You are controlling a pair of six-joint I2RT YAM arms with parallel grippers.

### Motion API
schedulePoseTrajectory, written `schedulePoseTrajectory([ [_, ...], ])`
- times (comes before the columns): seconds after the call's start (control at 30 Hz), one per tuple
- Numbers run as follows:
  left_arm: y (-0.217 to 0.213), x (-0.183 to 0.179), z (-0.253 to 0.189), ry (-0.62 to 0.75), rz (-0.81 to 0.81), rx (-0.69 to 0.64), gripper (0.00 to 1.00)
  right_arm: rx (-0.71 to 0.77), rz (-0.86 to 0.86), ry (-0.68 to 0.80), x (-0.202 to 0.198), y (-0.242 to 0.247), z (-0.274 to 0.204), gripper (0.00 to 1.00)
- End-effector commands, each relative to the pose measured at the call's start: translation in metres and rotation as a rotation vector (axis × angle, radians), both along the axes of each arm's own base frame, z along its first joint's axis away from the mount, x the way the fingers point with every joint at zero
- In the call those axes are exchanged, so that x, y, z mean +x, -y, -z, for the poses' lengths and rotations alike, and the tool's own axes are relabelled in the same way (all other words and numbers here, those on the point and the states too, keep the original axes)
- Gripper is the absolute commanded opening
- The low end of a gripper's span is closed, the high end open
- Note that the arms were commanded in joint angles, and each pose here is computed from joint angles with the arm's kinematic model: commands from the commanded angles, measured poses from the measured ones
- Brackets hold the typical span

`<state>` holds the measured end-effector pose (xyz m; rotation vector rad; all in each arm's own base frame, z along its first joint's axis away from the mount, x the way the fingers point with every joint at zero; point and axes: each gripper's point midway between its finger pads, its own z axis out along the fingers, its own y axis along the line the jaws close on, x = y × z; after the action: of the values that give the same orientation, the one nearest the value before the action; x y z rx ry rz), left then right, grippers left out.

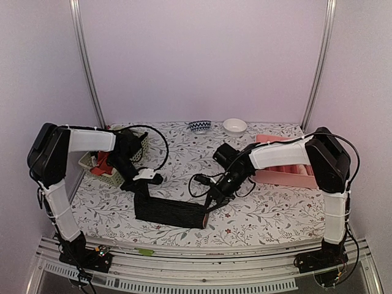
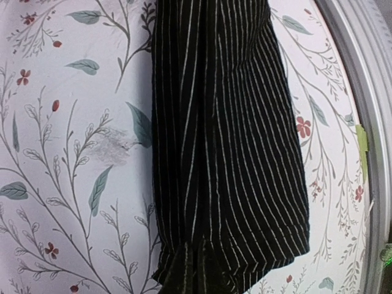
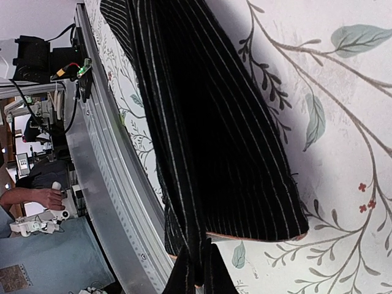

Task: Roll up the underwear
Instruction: Fold the underwear at the center of the board.

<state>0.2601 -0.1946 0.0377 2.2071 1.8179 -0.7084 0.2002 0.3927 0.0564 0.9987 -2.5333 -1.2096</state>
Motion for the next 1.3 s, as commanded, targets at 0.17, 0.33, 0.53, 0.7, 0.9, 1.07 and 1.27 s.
schedulePoseTrajectory([
  [0.17, -0.010, 0.007, -0.004, -0.005, -0.016, -0.002, 0.00, -0.096, -0.002, -0.048, 0.007, 0.008, 0.033, 0.01],
  [0.33, -0.009, 0.010, -0.008, 0.003, -0.021, -0.016, 0.00, -0.128, 0.012, -0.086, 0.007, 0.010, 0.047, 0.01],
  [0.53, -0.017, 0.020, -0.008, 0.004, -0.054, -0.010, 0.00, -0.135, 0.008, -0.108, 0.004, 0.012, 0.049, 0.00],
  [0.7, -0.022, 0.029, 0.007, 0.005, -0.090, 0.002, 0.00, -0.129, 0.016, -0.113, 0.004, 0.010, 0.044, 0.00],
  [0.9, -0.019, 0.031, 0.020, 0.000, -0.102, 0.006, 0.00, -0.107, 0.026, -0.097, 0.011, 0.003, 0.025, 0.00],
  [1.07, -0.024, 0.025, 0.039, -0.027, -0.086, 0.037, 0.00, -0.073, 0.023, -0.082, 0.019, -0.007, -0.001, 0.00],
  [1.27, -0.025, 0.024, 0.044, -0.026, -0.075, 0.043, 0.00, -0.103, -0.006, -0.088, 0.024, -0.009, 0.004, 0.04],
])
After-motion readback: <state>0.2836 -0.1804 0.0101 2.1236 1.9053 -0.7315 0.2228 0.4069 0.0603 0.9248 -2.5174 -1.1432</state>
